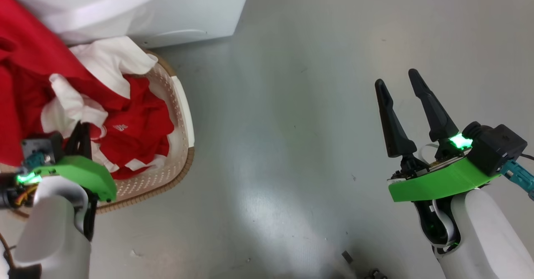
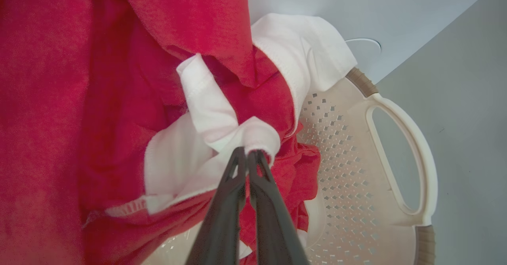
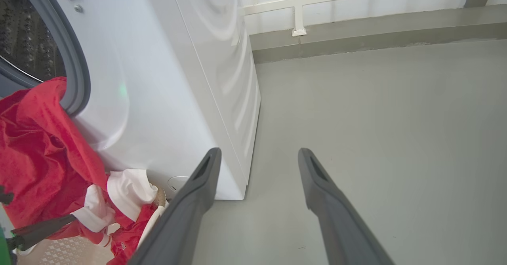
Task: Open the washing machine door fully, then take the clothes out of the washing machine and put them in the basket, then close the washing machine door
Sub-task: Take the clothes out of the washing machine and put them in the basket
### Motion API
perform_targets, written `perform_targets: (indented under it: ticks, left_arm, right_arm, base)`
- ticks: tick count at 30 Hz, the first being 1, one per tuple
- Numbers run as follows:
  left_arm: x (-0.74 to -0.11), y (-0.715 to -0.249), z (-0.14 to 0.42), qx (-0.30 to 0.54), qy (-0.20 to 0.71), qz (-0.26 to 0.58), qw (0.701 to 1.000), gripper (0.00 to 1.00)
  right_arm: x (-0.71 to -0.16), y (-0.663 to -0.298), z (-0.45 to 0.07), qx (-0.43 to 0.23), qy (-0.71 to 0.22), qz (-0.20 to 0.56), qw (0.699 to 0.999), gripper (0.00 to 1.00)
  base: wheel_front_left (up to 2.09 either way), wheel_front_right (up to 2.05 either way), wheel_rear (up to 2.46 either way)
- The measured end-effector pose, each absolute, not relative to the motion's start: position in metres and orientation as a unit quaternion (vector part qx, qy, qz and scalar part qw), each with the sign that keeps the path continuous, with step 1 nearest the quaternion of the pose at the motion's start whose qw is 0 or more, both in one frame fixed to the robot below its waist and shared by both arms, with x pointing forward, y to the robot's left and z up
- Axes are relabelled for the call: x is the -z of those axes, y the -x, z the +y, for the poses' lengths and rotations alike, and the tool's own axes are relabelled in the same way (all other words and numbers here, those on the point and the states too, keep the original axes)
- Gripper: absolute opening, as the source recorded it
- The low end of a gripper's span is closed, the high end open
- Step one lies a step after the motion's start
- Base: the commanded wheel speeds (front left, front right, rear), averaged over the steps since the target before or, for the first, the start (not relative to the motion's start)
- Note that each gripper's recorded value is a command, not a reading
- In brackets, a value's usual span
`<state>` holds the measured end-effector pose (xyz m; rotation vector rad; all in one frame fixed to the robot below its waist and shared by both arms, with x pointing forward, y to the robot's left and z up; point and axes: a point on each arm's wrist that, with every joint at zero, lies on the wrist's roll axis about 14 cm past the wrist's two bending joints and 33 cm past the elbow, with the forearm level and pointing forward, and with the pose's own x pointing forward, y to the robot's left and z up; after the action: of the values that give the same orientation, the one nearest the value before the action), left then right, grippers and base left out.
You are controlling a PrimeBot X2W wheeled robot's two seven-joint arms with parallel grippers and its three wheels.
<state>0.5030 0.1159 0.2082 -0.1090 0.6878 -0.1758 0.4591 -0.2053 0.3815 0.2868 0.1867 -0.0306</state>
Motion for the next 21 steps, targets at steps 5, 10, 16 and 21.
perform_targets:
  ticks: [5,10,16,21]
  left_arm:
    - [-0.198,-0.512,0.111,0.089,0.051,0.348,0.932,1.0]
    - [-0.191,-0.515,0.115,0.084,0.046,0.357,0.929,1.0]
    - [-0.194,-0.519,0.117,0.081,0.045,0.353,0.931,1.0]
    - [-0.198,-0.52,0.118,0.079,0.046,0.349,0.933,1.0]
  right_arm:
    - [-0.374,-0.463,-0.206,0.016,-0.141,0.099,0.985,1.0]
    - [-0.371,-0.463,-0.207,0.018,-0.14,0.102,0.985,1.0]
    - [-0.372,-0.464,-0.205,0.017,-0.142,0.101,0.985,1.0]
    - [-0.374,-0.464,-0.204,0.015,-0.143,0.098,0.985,1.0]
  base:
    - [0.0,0.0,0.0]
    - [0.0,0.0,0.0]
    - [0.0,0.0,0.0]
    - [0.0,0.0,0.0]
